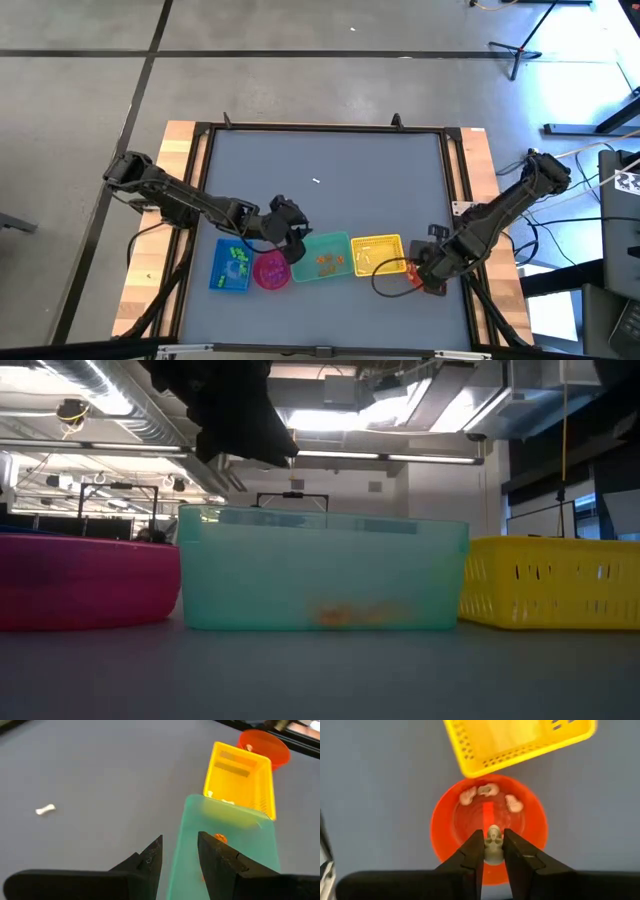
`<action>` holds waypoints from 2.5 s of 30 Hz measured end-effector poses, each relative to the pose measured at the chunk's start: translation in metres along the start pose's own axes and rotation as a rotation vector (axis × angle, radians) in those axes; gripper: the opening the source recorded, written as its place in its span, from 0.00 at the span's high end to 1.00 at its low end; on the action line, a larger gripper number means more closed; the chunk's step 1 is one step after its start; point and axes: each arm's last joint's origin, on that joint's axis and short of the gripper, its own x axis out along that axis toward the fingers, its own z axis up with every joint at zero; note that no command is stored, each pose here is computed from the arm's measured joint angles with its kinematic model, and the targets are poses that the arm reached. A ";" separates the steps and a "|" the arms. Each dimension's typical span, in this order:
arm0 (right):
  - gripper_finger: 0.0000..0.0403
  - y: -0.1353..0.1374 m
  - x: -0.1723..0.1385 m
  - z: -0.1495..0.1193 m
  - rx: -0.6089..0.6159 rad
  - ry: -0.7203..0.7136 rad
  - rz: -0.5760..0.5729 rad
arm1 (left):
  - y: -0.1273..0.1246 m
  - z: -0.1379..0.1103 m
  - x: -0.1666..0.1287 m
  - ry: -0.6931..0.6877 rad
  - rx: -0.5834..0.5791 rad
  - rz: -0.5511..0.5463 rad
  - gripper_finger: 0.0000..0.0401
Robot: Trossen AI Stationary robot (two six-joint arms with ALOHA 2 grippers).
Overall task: Sort Halloween decoration
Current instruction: Put the white skull toy into the orange bin, then put the white bone toy into the yellow bin
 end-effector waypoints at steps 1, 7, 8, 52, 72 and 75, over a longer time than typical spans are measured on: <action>0.84 0.001 0.000 -0.001 -0.002 0.007 0.011 | 0.000 0.000 0.000 -0.010 -0.001 0.013 0.73; 0.79 0.002 0.000 -0.002 -0.025 0.045 0.040 | 0.007 0.011 0.004 -0.078 -0.046 0.041 0.73; 0.78 0.002 0.000 -0.002 -0.026 0.045 0.040 | 0.008 0.013 0.005 -0.093 -0.059 0.040 0.73; 0.61 -0.001 -0.001 0.006 -0.160 -0.175 -0.114 | 0.199 0.097 0.120 -0.104 0.205 -0.075 0.73; 0.61 0.001 -0.001 0.009 -0.155 -0.211 -0.111 | 0.214 0.053 0.133 0.252 0.390 -0.111 0.73; 0.61 0.001 -0.001 0.009 -0.154 -0.213 -0.109 | 0.216 0.043 0.141 0.290 0.383 -0.126 0.73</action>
